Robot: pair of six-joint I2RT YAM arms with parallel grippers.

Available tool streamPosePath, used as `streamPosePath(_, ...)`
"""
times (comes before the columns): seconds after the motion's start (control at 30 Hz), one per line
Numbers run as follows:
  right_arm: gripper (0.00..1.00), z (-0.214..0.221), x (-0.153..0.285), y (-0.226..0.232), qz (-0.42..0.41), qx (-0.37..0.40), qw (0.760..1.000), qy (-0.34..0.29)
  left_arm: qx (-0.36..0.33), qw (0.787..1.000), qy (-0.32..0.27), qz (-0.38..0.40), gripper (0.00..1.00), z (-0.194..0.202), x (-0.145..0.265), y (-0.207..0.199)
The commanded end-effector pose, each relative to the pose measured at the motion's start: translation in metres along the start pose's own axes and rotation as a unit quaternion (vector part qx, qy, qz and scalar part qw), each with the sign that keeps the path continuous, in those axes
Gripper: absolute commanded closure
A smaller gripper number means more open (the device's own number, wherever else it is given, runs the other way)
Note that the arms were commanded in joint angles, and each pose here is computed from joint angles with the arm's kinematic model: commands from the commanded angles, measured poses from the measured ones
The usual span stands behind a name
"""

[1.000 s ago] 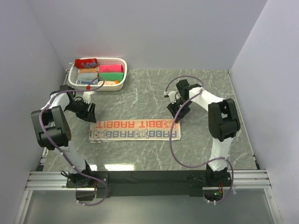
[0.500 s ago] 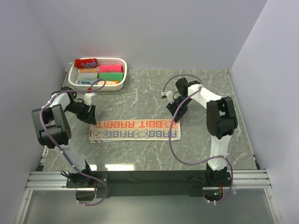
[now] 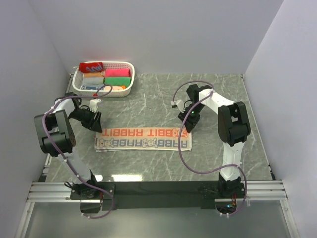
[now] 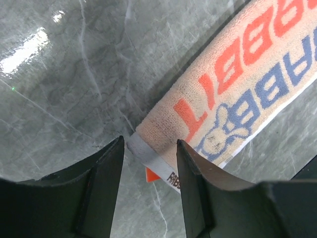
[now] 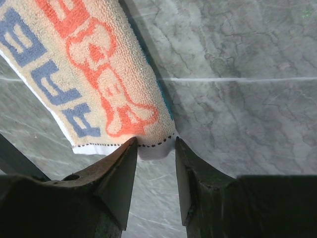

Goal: Roll the towels
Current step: Fold the towel

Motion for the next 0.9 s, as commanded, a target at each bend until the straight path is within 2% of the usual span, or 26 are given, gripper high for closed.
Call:
streamPosePath(0.0,0.56,0.001,0.007,-0.003,0.0,0.013,1.0,0.006,-0.008,1.0,-0.01,-0.003,0.48,-0.008,0.0,0.003)
streamPosePath(0.13,0.57,0.0,0.004,-0.006,0.005,0.015,1.0,0.006,-0.005,1.0,-0.008,-0.001,0.52,-0.009,-0.002,0.005)
streamPosePath(0.2,0.67,-0.001,0.004,-0.009,0.007,0.014,1.0,0.006,-0.005,1.0,-0.01,-0.002,0.58,-0.01,-0.001,0.006)
streamPosePath(0.23,0.76,-0.002,0.005,-0.009,0.007,0.017,1.0,0.006,-0.006,1.0,-0.011,-0.003,0.61,-0.01,-0.002,0.006)
streamPosePath(0.3,0.87,-0.002,0.005,-0.009,0.004,0.018,1.0,0.005,-0.011,1.0,-0.014,-0.006,0.7,-0.011,-0.002,0.007)
streamPosePath(0.33,0.99,-0.003,0.007,-0.009,0.004,0.019,1.0,0.003,-0.013,1.0,-0.015,-0.007,0.73,-0.01,-0.002,0.007)
streamPosePath(0.37,1.0,-0.003,0.008,-0.006,0.0,0.017,1.0,0.003,-0.017,1.0,-0.016,-0.007,0.81,-0.01,-0.002,0.007)
streamPosePath(0.5,1.0,-0.006,0.023,0.004,-0.037,-0.002,0.999,-0.025,-0.043,0.999,-0.013,-0.022,0.99,-0.01,0.001,0.01)
streamPosePath(0.63,1.0,0.007,0.052,-0.001,-0.086,-0.061,0.993,-0.059,-0.061,0.997,-0.012,-0.047,0.99,-0.004,0.001,0.017)
streamPosePath(0.77,1.0,0.014,0.034,-0.012,-0.129,-0.099,0.985,-0.053,-0.056,0.997,-0.017,-0.049,0.99,-0.006,-0.002,0.02)
streamPosePath(0.87,1.0,0.011,0.019,-0.017,-0.131,-0.11,0.984,-0.048,-0.051,0.997,-0.023,-0.051,0.99,-0.01,-0.004,0.023)
Point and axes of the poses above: each gripper's point midway between its finger pads, its own x axis back along the fingers, its own y axis along the line the jaws close on, z = x × y, the point moved 5 cm from there along x, back along the fingers, and after that the axes turned 12 degrees about x, right-handed, at the moved point
